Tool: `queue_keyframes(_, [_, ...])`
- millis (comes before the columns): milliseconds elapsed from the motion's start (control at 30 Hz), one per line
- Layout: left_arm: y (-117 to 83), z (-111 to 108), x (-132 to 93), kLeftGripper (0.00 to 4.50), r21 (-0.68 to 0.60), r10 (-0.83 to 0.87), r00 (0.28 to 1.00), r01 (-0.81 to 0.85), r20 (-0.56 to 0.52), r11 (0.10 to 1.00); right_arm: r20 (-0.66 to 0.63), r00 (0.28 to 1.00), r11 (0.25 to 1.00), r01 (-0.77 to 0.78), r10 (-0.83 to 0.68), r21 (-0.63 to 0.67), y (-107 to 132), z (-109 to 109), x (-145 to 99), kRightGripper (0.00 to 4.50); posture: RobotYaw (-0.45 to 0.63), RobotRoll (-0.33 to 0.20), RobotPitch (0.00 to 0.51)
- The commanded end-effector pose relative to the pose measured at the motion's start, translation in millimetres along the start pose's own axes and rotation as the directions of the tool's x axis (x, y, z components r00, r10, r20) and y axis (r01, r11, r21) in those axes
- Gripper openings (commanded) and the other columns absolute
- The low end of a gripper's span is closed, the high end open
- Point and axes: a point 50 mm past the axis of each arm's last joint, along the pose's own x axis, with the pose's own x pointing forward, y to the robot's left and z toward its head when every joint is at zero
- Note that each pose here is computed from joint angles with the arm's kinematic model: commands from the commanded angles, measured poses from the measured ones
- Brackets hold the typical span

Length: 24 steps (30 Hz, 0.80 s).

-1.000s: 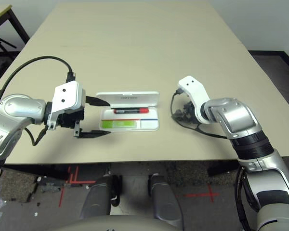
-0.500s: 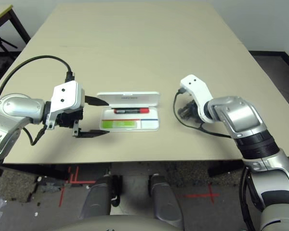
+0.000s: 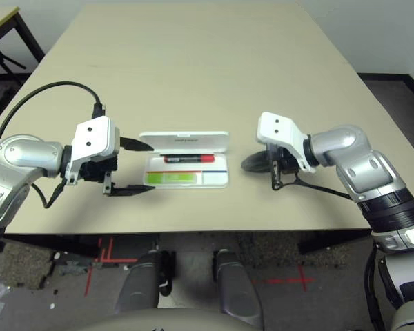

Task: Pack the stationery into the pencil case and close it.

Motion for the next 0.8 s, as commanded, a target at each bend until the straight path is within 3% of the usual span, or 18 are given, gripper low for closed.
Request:
queue_keyframes(33, [-2.6, -3.4, -0.9, 4.5, -0.001, -0.001, 1.0, 0.001, -0.019, 1.0, 0.006, 0.999, 0.997, -0.052, 0.052, -0.049, 2.0, 8.9, 8.3, 0.29, -0.01, 0.0, 0.126])
queue_keyframes(467, [-5.4, -6.0, -0.7, 4.5, -0.01, 0.008, 0.999, -0.008, -0.031, 1.0, 0.042, 0.997, 0.992, -0.061, 0.066, -0.111, 1.2, 27.4, 46.1, 0.29, 0.0, 0.0, 0.127])
queue_keyframes(800, [-7.5, -8.6, -1.9, 4.5, -0.018, 0.015, 0.999, -0.016, -0.045, 1.0, 0.051, 0.995, 0.988, -0.083, 0.09, -0.132, 2.3, 29.1, 62.6, 0.29, 0.01, 0.0, 0.125])
